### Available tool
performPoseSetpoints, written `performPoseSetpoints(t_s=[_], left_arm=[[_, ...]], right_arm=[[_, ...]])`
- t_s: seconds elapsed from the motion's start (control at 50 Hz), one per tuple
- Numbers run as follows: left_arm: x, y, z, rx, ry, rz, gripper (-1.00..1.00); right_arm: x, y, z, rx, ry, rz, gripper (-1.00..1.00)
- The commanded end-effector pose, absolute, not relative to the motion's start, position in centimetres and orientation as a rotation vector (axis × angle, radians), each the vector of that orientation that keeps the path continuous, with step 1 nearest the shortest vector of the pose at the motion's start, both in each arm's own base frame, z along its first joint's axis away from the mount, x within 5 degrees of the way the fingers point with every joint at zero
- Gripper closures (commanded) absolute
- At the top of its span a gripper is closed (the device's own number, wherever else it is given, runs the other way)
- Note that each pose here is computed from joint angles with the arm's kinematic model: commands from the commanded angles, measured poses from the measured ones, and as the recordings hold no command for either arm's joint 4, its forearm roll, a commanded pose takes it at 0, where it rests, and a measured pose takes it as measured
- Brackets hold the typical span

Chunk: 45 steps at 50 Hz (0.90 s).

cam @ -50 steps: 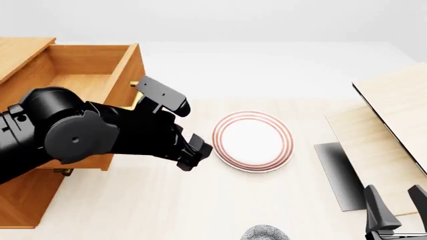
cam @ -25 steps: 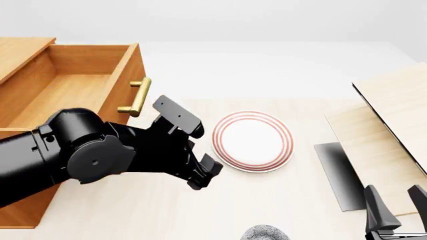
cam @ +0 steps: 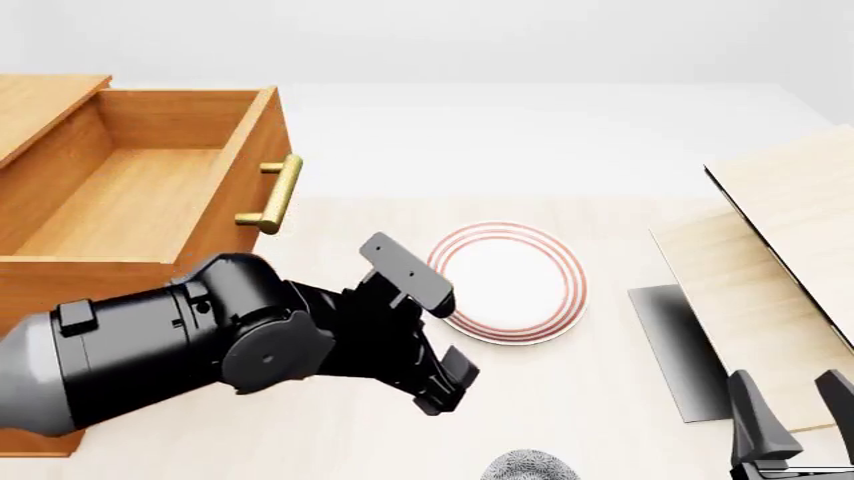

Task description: Open the top drawer of the cabinet and put the bowl in it.

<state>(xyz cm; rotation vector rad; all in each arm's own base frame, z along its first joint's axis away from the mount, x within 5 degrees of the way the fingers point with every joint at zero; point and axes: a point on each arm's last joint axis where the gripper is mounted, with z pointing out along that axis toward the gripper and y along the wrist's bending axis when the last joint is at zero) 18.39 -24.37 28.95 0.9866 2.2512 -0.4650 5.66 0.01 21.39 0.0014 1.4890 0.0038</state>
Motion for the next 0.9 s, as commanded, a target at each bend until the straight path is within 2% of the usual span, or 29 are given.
performPoseSetpoints(t_s=[0.02, 0.32, 0.62, 0.9], left_arm=[[18.1, -26.5, 27.5, 1.019, 2.279, -0.483, -1.0], [17.7, -28.6, 23.9, 1.026, 2.341, -0.495, -1.0], [16.6, -31.8, 21.7, 1.051, 2.377, -0.529, -1.0], [16.5, -32.2, 19.9, 1.051, 2.411, -0.515, -1.0]], right_arm=[[5.6, 0.0, 21.4, 0.002, 1.487, 0.002, -1.0], [5.6, 0.0, 21.4, 0.002, 1.487, 0.002, -1.0], [5.6, 0.0, 21.4, 0.002, 1.487, 0.002, -1.0], [5.6, 0.0, 21.4, 0.002, 1.487, 0.002, -1.0]])
